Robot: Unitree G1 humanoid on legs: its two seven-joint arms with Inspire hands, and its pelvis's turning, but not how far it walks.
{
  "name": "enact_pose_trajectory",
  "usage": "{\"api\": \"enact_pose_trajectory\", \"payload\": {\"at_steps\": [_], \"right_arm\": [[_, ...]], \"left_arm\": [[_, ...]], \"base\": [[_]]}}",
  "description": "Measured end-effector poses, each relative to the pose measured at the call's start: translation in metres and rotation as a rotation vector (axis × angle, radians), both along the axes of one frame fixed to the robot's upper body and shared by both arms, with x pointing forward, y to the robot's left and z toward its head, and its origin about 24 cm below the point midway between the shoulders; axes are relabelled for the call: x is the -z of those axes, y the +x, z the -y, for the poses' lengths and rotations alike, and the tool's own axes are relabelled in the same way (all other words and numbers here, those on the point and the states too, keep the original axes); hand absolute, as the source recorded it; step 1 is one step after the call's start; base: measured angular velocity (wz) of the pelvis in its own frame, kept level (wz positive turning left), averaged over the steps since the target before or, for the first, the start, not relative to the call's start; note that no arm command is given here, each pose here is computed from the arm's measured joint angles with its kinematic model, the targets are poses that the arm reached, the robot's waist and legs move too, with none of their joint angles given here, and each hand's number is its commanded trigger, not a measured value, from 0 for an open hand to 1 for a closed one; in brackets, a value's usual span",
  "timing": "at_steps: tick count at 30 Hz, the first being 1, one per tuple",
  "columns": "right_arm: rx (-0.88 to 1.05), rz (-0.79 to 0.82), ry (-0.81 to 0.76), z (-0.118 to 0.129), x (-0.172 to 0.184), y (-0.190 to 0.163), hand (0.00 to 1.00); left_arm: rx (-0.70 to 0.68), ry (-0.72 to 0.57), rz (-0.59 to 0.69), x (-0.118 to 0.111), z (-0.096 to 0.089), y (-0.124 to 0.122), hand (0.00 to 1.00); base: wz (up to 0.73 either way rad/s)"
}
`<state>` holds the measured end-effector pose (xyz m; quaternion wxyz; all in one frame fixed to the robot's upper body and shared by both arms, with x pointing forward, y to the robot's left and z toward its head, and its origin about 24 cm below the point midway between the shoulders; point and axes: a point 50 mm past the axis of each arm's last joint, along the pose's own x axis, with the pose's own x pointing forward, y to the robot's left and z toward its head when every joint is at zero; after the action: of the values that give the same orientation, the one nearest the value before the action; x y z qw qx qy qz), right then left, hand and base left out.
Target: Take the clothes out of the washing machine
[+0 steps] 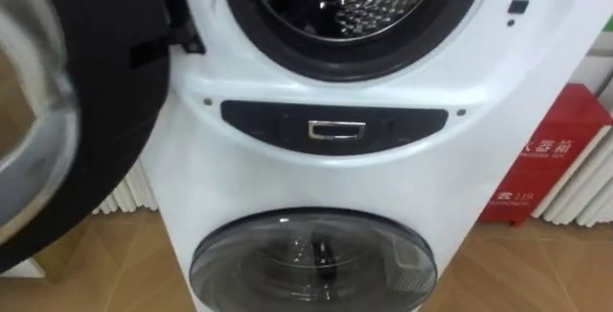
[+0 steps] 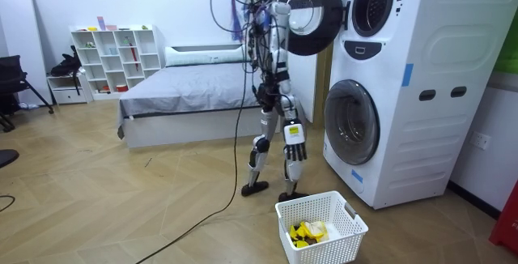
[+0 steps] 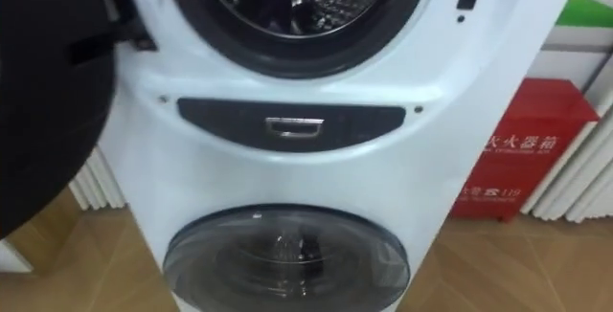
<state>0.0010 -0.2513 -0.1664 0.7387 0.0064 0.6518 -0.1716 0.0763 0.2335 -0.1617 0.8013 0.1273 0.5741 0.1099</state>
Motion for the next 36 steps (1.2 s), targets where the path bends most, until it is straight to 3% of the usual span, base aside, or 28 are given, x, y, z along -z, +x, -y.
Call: {"api": "enact_pose_trajectory", "payload": {"at_steps": [3,7,11,16,22,27,36], "right_arm": [[0.028,-0.062,-0.009,0.001,-0.001,-0.018,0.00],[0.015,-0.014,-0.039,0.003,-0.001,-0.006,0.00],[0.008,0.033,-0.044,0.004,-0.002,0.005,0.00],[0.047,0.058,-0.039,0.007,-0.003,0.005,0.00],[0.129,0.096,-0.063,0.022,-0.008,0.003,0.00],[0.181,0.123,-0.090,0.034,-0.013,0.002,0.00],[0.223,0.107,-0.100,0.038,-0.015,-0.014,0.00]], "left_arm": [[-0.009,0.004,-0.015,0.001,0.000,-0.007,0.00],[-0.134,0.010,-0.035,0.002,-0.008,-0.026,0.00],[-0.303,0.014,0.056,-0.004,-0.019,-0.015,0.00],[-0.461,0.048,0.269,-0.025,-0.040,0.022,0.00],[-0.582,0.119,0.555,-0.073,-0.086,0.066,0.00],[-0.646,0.256,0.818,-0.134,-0.132,0.090,0.00],[-0.731,0.363,1.014,-0.200,-0.182,0.098,0.00]], "base": [[0.54],[-0.38],[-0.29],[-0.11],[0.00],[-0.01],[0.08]]}}
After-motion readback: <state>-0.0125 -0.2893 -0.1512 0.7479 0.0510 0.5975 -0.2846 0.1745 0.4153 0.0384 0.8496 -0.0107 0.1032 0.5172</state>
